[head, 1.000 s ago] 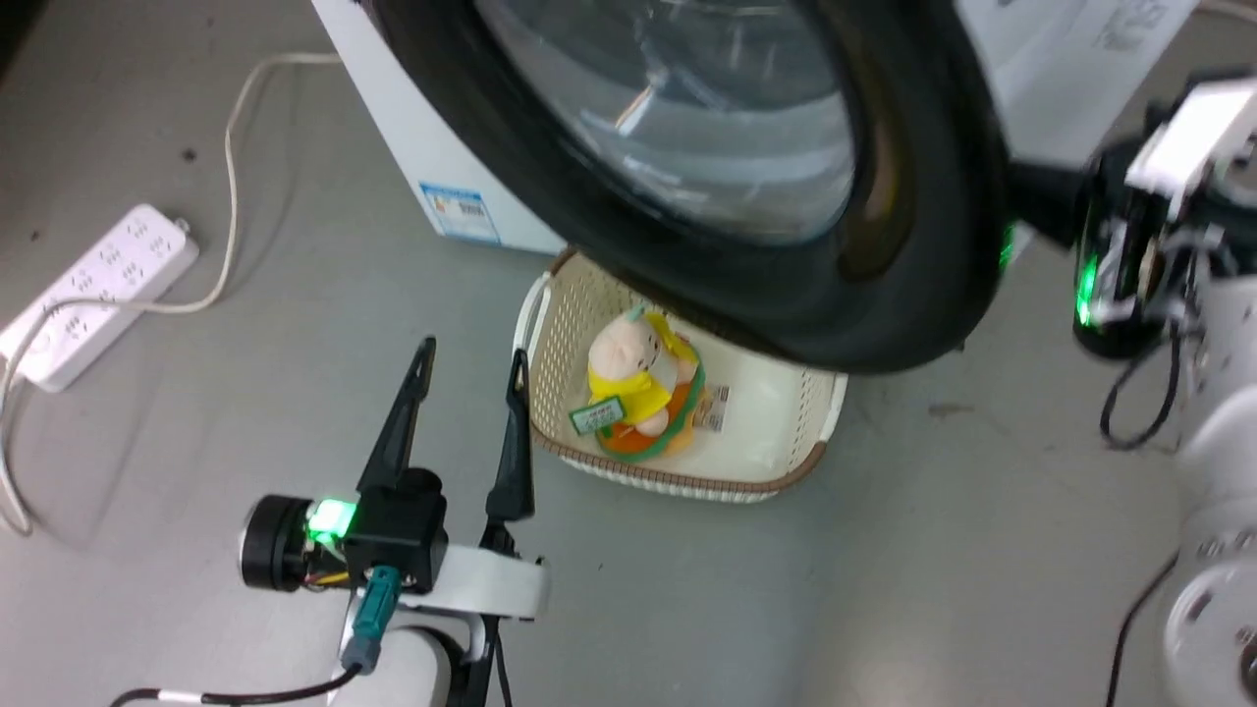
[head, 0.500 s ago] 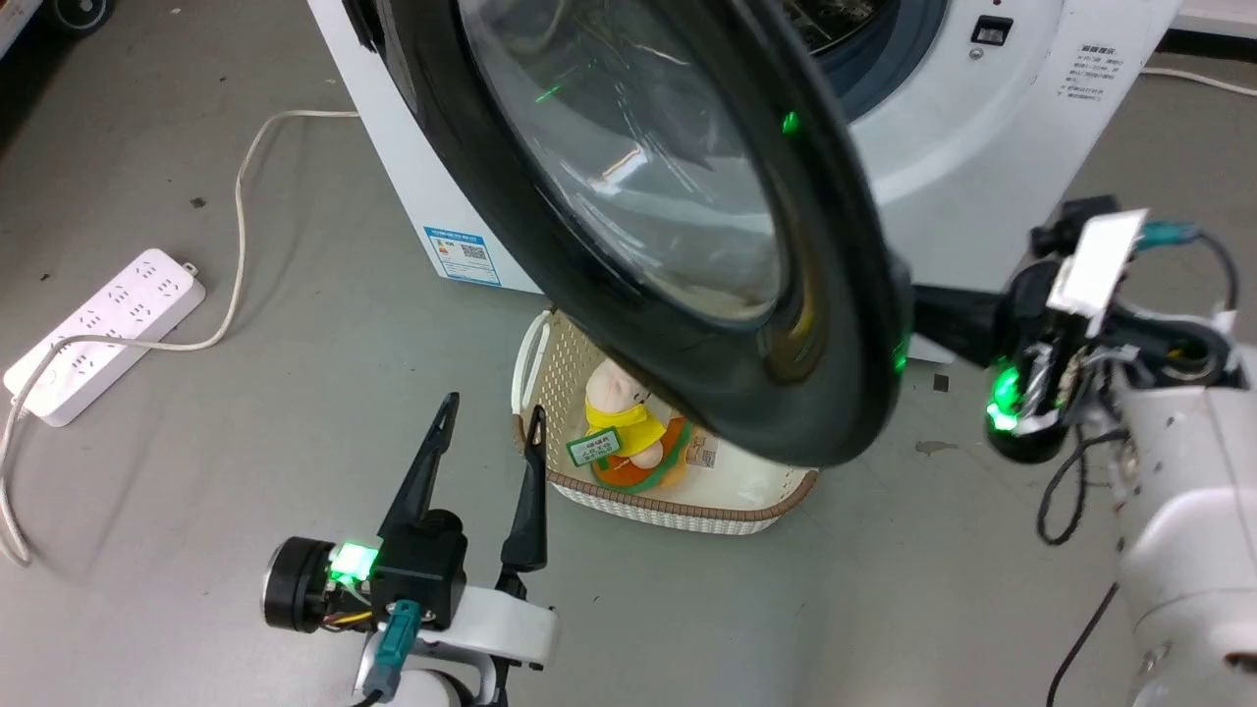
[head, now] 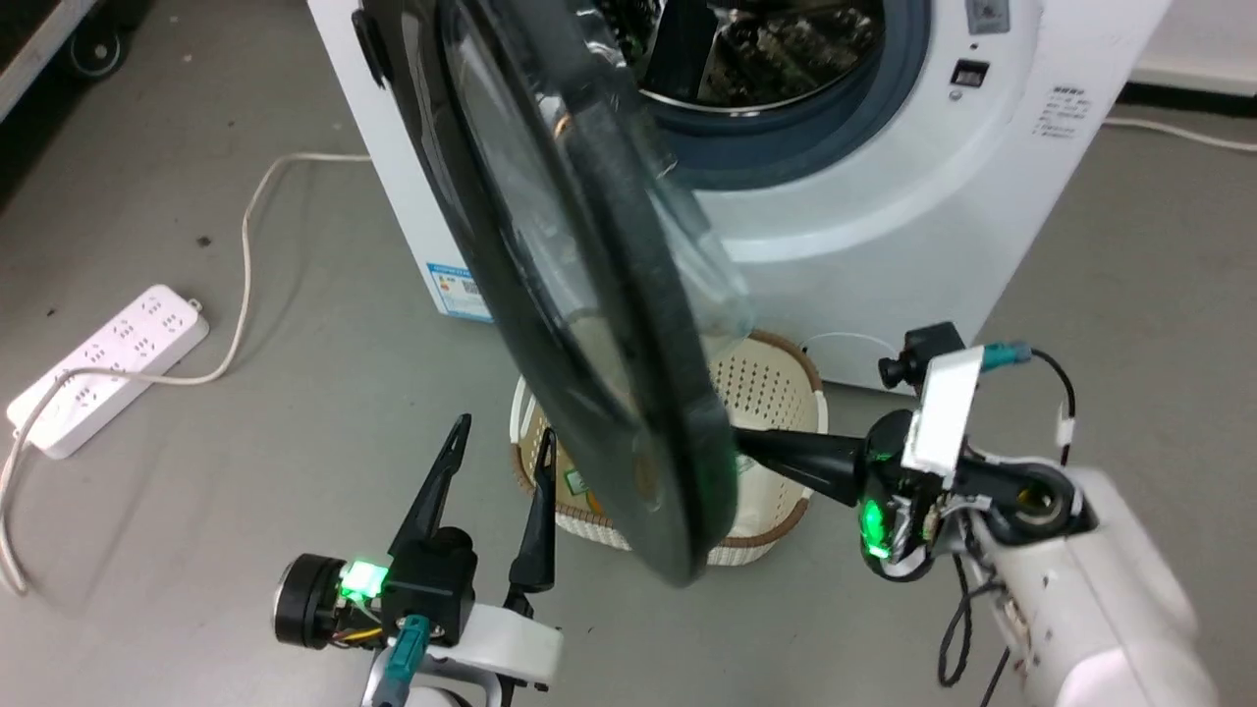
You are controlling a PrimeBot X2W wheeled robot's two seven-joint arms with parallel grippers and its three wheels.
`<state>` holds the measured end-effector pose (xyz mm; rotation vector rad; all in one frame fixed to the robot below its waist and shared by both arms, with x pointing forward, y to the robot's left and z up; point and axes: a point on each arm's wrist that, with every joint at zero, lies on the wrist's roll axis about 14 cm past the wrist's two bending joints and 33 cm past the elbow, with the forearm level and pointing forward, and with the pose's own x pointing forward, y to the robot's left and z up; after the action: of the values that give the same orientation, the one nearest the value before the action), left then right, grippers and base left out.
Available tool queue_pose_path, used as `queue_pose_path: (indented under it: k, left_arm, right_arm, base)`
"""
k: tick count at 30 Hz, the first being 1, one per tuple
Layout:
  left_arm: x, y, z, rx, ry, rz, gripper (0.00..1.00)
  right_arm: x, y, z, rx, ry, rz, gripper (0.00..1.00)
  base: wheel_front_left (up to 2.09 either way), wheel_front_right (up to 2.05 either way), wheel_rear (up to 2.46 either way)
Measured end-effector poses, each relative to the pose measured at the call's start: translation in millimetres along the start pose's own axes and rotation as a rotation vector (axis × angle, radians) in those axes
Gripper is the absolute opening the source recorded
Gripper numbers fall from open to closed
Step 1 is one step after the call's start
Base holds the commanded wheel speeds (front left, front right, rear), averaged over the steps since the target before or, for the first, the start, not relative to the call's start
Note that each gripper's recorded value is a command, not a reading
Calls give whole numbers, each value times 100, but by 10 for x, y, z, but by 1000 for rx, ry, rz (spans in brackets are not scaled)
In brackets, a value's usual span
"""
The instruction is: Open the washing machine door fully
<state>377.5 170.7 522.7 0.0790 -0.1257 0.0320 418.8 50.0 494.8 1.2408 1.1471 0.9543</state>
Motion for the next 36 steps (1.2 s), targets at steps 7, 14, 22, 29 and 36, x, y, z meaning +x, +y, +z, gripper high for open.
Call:
queue_pose_path:
  k: [7,14,22,29,36]
  left_arm:
    - [-81,12,118,-3,-32,2,100]
    - [-119,23,176,-49,-48,6,100]
    - [-80,-48,236,-66,-68,-31,100]
    - [-45,-76,230,-79,-68,-48,100]
    - [-59,-134,183,-89,-54,-77,100]
  right_arm:
    - [-205,236,191,-121,-248,16,100]
    - [-968,624,615,-638,-670,-165,100]
    - [-1575,810,511,-1215,-969,-348,100]
    - [-1945,571,255,-1400,-1104,-476,100]
    - [-2000,228,-58,-1389,-1118,-605,100]
  base:
    - [0,0,0]
    - [0,0,0]
    - [0,0,0]
    - [0,0,0]
    - [0,0,0]
